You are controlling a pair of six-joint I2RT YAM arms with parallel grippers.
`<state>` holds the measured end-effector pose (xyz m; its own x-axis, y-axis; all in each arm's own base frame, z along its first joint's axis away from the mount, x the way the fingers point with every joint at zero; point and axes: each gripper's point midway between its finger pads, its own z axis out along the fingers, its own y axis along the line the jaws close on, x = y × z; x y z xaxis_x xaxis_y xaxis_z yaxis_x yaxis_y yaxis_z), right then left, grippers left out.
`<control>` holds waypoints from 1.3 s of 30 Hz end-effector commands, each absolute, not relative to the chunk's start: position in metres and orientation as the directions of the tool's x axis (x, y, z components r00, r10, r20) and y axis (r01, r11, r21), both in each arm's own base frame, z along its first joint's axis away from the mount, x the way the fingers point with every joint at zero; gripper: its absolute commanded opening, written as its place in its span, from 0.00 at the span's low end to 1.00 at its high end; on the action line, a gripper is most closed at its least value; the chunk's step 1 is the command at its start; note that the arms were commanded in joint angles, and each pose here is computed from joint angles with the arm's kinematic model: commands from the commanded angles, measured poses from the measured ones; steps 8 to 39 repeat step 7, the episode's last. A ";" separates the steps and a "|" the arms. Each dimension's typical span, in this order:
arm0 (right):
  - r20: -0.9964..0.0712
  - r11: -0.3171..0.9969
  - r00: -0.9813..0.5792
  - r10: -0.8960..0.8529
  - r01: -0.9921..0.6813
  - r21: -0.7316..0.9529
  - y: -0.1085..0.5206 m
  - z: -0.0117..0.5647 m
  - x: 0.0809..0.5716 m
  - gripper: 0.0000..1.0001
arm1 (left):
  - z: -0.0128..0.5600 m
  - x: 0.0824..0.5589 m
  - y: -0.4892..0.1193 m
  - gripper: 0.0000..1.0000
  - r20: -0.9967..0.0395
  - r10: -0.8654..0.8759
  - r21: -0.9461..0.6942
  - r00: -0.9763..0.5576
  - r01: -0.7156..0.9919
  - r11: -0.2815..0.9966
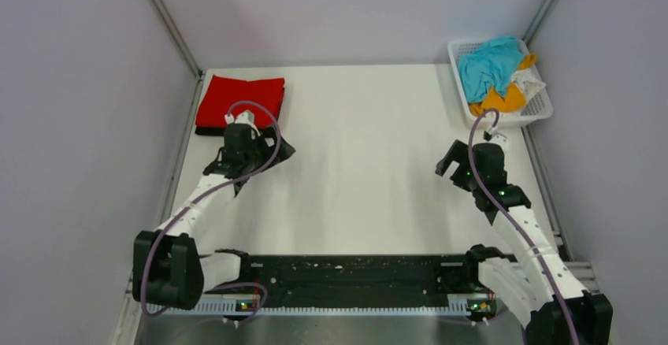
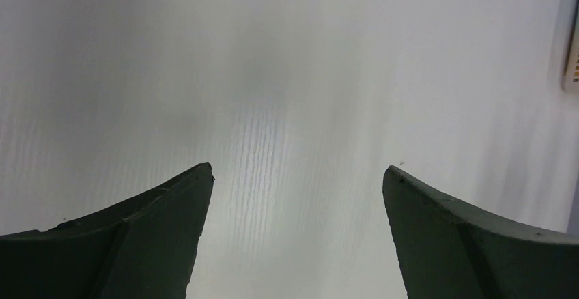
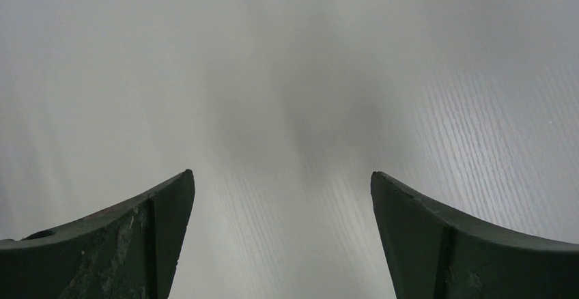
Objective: Fold and stack the t-shirts
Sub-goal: Reset both arms
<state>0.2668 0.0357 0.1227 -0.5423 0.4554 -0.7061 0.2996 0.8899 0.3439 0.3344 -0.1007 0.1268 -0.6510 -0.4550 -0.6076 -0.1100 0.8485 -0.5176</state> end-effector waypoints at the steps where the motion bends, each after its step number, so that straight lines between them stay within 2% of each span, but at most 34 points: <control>1: -0.743 0.867 -0.453 0.493 0.326 0.376 0.027 0.130 0.275 0.99 | 0.142 0.333 -0.105 0.99 -0.626 -0.520 -0.579 -0.581 -0.100 0.809; 39: -0.730 0.861 -0.464 0.502 0.345 0.373 0.027 0.121 0.273 0.99 | 0.147 0.332 -0.104 0.99 -0.637 -0.511 -0.569 -0.577 -0.095 0.817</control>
